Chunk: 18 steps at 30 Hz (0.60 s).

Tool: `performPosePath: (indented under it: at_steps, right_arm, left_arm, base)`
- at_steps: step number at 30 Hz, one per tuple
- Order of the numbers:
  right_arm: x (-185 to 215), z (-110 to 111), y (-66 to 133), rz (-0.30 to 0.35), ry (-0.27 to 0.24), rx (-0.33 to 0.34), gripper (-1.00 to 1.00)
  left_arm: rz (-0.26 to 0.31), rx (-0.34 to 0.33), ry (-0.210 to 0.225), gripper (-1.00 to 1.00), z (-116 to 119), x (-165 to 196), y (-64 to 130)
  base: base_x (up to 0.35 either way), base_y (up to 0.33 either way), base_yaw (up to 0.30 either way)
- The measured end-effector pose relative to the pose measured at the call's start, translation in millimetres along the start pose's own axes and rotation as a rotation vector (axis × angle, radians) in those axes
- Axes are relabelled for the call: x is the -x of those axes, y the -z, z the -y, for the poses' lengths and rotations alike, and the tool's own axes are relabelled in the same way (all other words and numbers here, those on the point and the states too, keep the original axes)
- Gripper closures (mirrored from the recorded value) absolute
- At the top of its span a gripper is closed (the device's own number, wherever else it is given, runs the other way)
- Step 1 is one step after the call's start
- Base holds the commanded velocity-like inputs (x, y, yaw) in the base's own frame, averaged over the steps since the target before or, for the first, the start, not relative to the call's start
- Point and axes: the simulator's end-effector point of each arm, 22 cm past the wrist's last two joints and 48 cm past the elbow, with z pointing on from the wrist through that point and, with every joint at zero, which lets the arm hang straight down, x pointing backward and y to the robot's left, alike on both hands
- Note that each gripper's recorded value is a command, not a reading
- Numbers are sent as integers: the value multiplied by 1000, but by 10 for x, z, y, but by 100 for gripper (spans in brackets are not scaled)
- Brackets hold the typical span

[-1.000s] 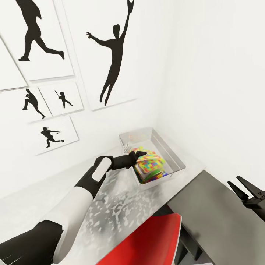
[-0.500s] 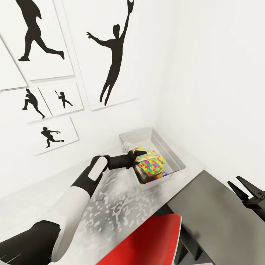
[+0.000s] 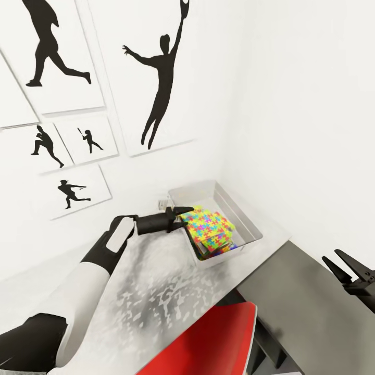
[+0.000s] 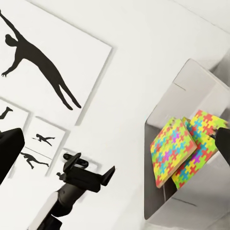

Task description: Put all the toys in the child's room - the three board games (two on the bed and one on the table), the two jigsaw puzzles on the table, and the tennis ball on the table - inside the toy box on the table in the child's room.

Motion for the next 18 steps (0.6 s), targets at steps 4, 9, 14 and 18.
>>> performPosePath:
  at_steps: [4,9,14,18]
  right_arm:
    - [0,0,0,0,0,0,-100]
    - [-2,-2,0,1,-1,1,-100]
    - [6,-27,2,5,0,9,-100]
    - [35,-61,6,16,14,17,-100]
  left_arm:
    - [16,-21,-7,-100,-20,122,245]
    - [46,-21,-12,-100,-159,236,606]
    - [67,-39,-8,-100,-253,251,926]
    - [81,-48,1,-100,-349,215,1225]
  base:
    - [0,0,0]
    - [0,0,0]
    - [-100,-116,0]
    - [-106,-126,0]
